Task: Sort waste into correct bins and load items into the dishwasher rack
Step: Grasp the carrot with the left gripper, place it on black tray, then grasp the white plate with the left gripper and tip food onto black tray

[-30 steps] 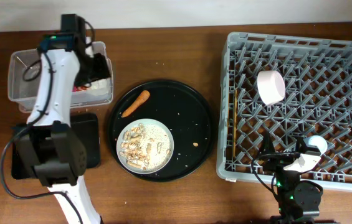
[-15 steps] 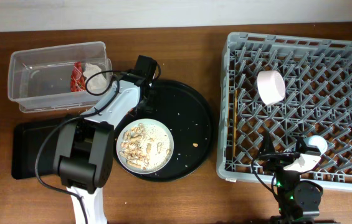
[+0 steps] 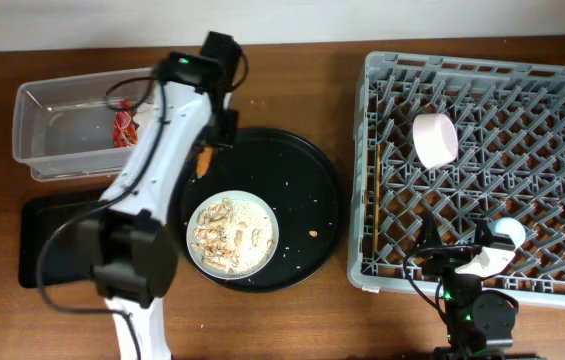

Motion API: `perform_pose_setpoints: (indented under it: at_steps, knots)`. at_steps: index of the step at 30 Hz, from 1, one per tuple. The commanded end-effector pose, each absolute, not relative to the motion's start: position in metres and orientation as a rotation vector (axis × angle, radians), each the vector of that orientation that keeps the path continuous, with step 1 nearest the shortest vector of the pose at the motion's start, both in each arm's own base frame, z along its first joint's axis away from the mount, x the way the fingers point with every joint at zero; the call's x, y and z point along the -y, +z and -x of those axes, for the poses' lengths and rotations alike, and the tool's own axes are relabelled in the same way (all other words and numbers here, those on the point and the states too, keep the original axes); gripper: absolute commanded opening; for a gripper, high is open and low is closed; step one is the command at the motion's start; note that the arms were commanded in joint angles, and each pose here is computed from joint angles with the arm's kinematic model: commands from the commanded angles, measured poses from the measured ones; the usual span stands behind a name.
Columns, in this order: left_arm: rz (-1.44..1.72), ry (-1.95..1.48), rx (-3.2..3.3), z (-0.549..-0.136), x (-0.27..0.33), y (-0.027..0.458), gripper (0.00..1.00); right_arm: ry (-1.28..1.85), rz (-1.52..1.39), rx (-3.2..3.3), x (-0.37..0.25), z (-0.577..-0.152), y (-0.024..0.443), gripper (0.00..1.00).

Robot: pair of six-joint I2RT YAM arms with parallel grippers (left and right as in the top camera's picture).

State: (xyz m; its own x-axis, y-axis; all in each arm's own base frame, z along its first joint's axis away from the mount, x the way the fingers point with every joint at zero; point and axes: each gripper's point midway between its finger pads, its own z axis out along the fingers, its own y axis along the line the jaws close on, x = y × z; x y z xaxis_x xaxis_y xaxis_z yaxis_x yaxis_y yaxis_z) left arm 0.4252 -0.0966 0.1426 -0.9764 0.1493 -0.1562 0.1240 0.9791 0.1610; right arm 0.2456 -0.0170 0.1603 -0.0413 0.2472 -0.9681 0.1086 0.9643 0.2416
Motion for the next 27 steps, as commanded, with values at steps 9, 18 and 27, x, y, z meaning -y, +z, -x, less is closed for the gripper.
perform_pose_setpoints:
  at_steps: [9,18,27]
  knots:
    - [1.464,0.290,-2.807,-0.283,-0.083,0.113,0.01,0.105,-0.281,-1.619,0.019,-0.245,0.157,0.98]
    - [1.431,0.036,-2.706,-0.290,-0.089,0.089,0.33,0.104,-0.281,-1.619,0.019,-0.245,0.157,0.98]
    - [-0.884,-0.079,-2.874,-0.263,0.224,0.065,0.55,0.105,-0.281,-1.619,0.019,-0.245,0.157,0.98]
